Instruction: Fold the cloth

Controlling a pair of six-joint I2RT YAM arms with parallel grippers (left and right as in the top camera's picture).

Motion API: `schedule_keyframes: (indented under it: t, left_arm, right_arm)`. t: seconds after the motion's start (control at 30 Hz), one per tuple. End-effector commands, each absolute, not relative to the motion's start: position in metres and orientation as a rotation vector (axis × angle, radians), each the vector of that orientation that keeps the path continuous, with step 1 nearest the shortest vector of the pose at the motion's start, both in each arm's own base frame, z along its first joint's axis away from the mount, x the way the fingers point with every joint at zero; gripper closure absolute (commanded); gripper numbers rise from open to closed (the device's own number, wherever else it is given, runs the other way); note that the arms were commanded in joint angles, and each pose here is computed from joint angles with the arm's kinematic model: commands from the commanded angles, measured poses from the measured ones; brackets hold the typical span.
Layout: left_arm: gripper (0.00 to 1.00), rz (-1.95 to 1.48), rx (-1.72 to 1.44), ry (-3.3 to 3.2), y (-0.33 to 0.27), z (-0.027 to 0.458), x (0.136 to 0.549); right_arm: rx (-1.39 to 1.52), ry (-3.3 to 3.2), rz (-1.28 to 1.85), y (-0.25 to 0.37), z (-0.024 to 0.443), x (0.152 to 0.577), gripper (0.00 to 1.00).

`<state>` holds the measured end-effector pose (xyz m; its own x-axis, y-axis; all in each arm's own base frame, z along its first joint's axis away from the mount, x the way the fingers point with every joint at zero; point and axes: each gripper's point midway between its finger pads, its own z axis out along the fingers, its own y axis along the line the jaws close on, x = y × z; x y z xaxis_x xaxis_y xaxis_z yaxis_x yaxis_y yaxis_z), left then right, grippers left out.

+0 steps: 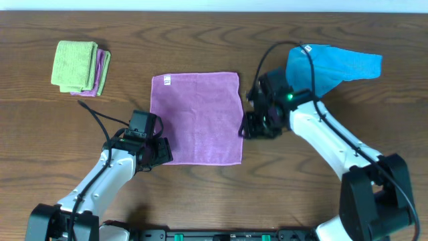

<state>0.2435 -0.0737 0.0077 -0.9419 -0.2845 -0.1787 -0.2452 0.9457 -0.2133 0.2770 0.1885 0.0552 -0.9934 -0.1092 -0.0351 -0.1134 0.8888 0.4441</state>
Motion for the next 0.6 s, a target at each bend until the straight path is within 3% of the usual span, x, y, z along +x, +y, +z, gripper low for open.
schedule_keyframes:
  t: [0.0, 0.3, 0.57]
  left_arm:
    - [0.33, -0.264, -0.398, 2.888, -0.071, 0.006, 0.244]
    - [0.34, -0.273, -0.393, 2.870, -0.072, 0.008, 0.248]
    - [0.39, -0.278, -0.391, 2.858, -0.073, 0.008, 0.251]
  right_arm:
    - [-0.205, 3.093, 0.900, 0.202, 0.046, 0.248, 0.64]
    - [-0.155, 3.158, 0.907, 0.205, 0.011, 0.212, 0.61]
    - [-0.059, 3.140, 0.770, 0.196, -0.006, 0.219, 0.54]
